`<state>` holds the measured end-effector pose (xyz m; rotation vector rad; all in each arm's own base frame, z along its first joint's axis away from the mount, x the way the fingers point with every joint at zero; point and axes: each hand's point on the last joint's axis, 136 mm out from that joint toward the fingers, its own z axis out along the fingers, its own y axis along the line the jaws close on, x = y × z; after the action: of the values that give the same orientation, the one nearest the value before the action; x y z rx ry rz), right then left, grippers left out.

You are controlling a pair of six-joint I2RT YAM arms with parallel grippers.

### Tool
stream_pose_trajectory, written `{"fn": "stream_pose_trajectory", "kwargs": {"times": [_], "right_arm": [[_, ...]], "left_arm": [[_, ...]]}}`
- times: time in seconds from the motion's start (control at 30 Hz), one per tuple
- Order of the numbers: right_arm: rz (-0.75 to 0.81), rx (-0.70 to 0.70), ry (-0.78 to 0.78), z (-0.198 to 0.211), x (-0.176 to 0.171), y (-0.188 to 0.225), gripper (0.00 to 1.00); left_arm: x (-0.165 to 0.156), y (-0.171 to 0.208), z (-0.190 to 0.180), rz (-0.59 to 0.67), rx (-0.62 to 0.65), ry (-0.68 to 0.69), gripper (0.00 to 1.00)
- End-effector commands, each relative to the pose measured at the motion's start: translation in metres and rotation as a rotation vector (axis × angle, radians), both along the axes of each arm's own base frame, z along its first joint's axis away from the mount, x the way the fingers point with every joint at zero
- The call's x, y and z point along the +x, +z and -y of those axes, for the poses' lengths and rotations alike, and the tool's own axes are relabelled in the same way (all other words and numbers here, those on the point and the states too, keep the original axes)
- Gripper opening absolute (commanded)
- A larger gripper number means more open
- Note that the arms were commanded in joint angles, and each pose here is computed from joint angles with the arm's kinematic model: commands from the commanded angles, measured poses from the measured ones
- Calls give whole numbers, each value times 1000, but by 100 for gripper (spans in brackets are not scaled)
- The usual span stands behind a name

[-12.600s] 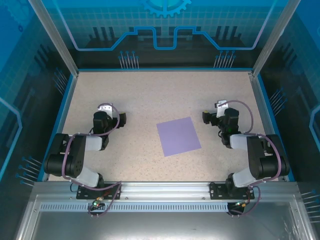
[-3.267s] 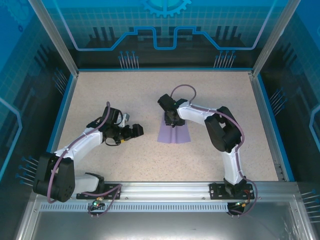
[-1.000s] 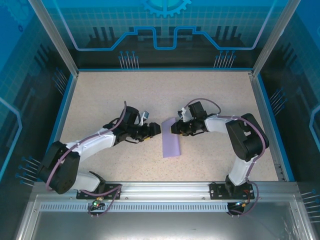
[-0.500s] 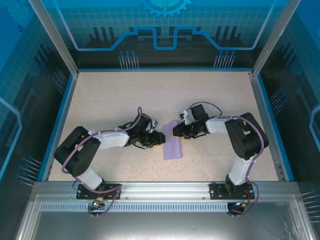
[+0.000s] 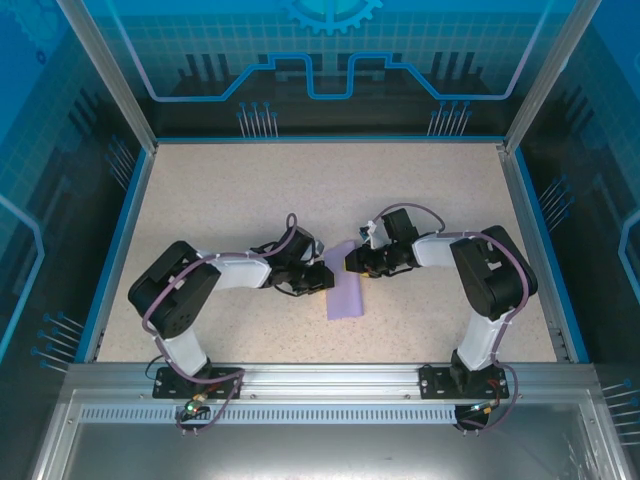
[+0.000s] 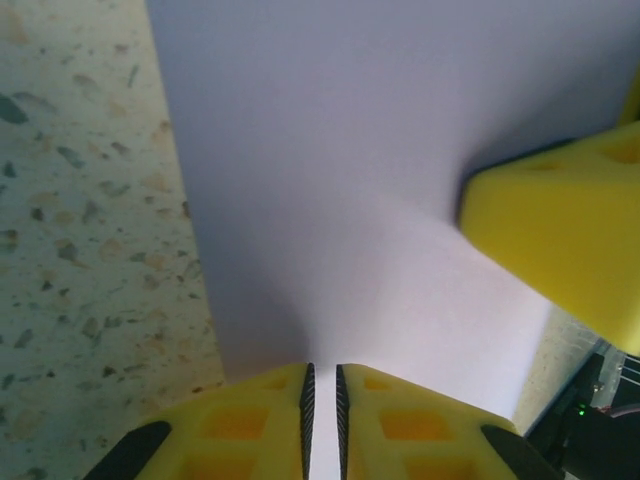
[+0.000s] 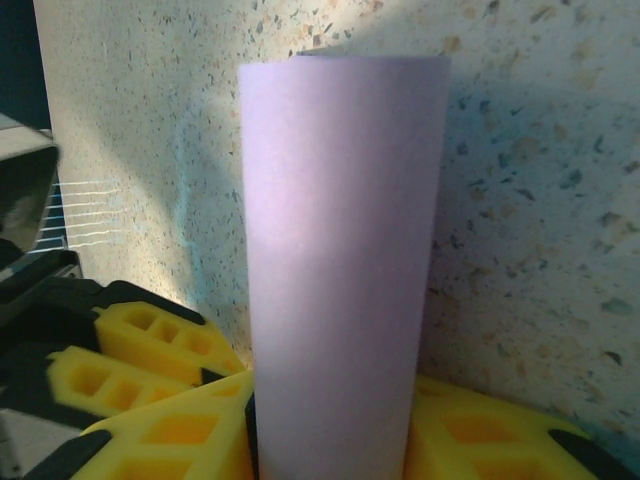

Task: Fold a paper plane with a square sheet of paper (pick it up from the middle)
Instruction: Hold the square sheet of paper at the center of the table.

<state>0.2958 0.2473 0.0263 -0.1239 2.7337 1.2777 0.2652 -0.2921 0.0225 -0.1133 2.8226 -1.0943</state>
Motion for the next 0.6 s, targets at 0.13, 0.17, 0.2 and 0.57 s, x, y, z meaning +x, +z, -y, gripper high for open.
{"fn": "stream_pose_trajectory", "kwargs": {"times": [0.13,0.17,0.2,0.57], "right_arm": [[12,-81,-31,18,-1,4,44],[16,-96,-30,20,-1,4,47],[29,-120,-29,22,-1,7,51],[114,-309,-5,33,5,23,59]], "left_arm": [[2,-6,6,19,39,-42,15],[1,-7,6,15,43,-45,15],[1,-9,6,13,47,-48,15],[8,0,16,34,27,-63,16]]}}
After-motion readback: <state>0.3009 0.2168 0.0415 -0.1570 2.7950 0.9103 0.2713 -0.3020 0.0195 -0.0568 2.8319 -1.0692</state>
